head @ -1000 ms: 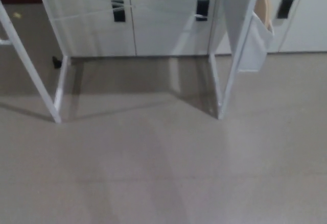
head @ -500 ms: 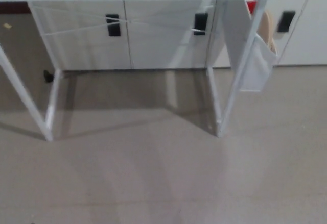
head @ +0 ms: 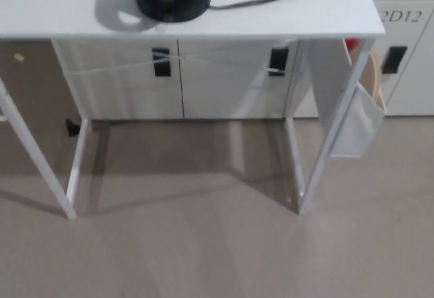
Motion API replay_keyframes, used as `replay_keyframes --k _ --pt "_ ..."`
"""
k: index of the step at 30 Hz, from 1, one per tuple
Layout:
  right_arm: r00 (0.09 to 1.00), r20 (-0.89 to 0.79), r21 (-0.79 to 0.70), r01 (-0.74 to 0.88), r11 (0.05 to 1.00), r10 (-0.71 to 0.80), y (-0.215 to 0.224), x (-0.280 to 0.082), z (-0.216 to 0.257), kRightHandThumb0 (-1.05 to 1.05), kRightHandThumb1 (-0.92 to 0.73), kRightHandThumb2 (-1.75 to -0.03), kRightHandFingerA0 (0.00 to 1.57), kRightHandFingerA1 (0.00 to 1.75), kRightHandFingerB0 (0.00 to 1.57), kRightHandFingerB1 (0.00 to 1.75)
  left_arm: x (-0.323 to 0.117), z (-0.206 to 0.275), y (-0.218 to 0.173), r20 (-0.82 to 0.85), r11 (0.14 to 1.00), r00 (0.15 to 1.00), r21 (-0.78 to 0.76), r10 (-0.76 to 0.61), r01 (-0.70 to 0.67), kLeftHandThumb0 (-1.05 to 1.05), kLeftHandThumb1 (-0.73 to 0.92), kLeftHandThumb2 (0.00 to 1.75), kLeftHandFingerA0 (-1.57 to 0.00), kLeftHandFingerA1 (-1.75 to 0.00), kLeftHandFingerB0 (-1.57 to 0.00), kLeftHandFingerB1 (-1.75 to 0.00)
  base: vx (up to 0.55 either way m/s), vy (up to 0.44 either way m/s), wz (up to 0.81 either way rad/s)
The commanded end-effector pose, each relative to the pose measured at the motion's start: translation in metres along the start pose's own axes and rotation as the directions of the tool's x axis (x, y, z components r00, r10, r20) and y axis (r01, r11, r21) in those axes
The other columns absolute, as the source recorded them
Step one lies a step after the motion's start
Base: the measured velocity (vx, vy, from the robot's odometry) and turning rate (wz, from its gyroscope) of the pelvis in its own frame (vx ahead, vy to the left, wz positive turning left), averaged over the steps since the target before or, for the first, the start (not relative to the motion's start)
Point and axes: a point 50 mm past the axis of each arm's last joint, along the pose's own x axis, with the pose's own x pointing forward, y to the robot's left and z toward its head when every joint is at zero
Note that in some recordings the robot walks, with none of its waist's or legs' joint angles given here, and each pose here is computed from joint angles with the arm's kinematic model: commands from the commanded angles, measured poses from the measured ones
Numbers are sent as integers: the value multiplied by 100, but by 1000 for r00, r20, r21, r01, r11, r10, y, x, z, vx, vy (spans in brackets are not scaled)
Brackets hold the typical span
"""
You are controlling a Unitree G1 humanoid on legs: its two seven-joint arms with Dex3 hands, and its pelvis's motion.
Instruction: The robot walk towards a table in front and click the button on the base of the boilling pot using its left middle finger
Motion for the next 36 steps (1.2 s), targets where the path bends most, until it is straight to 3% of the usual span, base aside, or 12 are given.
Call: replay_keyframes --k 1,5,6,7,8,19,31,32,33,36 --pt "1000 -23 -7 -4 1000 4 -2 -8 -6 -33 -69 -60 59 54 50 47 -4 -3 0 5 999 1000 35 -8 8 -55 46 80 -62 -54 -43 -48 248 -100 17" --pt "1000 -17 -5 -7 1000 7 -4 -6 -4 -33 -69 -60 60 54 51 48 -3 -1 -1 -1 1000 1000 25 -8 8 -53 46 79 -62 -54 -42 -47 220 -26 -3" --pt "1000 -17 -5 -6 1000 6 -5 -4 -3 -37 -52 -89 55 65 42 58 -2 -1 -1 -6 1000 1000 7 -6 6 -52 46 78 -62 -54 -43 -47 188 65 -14" --pt "1000 -16 -2 -5 1000 5 -6 -3 -2 -37 -51 -89 55 65 41 58 -1 0 -2 -3 1000 1000 1 -7 7 -53 46 78 -63 -54 -44 -48 197 102 -17" --pt "1000 -13 -6 -4 1000 4 -6 -2 -1 -34 -69 -60 59 54 49 47 -1 1 -1 2 1000 1000 5 -9 9 -53 46 79 -62 -54 -43 -47 204 155 -24" --pt "1000 7 -62 -5 998 5 -9 4 7 -33 -70 -60 62 54 53 48 2 5 2 17 999 1000 44 -1 0 -54 47 80 -64 -55 -45 -49 267 175 -2" --pt "1000 4 -73 1 997 0 -10 7 9 -33 -70 -61 61 53 53 48 5 10 5 32 998 999 69 6 -9 -54 48 80 -67 -56 -47 -49 158 -44 4" --pt "1000 8 -69 -3 998 4 -10 8 9 -33 -70 -60 61 54 53 48 4 10 5 30 997 1000 75 6 -8 -49 57 58 -74 -42 -53 -36 190 -116 -3" --pt "1000 11 -73 -3 997 3 -10 8 9 -33 -70 -61 61 54 53 48 4 10 5 31 997 999 82 5 -8 -54 48 81 -67 -56 -46 -49 174 -97 -1" --pt "1000 7 -70 0 998 0 -10 9 8 -32 -69 -60 62 55 53 48 4 11 4 24 997 1000 80 4 -6 -55 48 80 -69 -56 -48 -49 178 -27 -8"
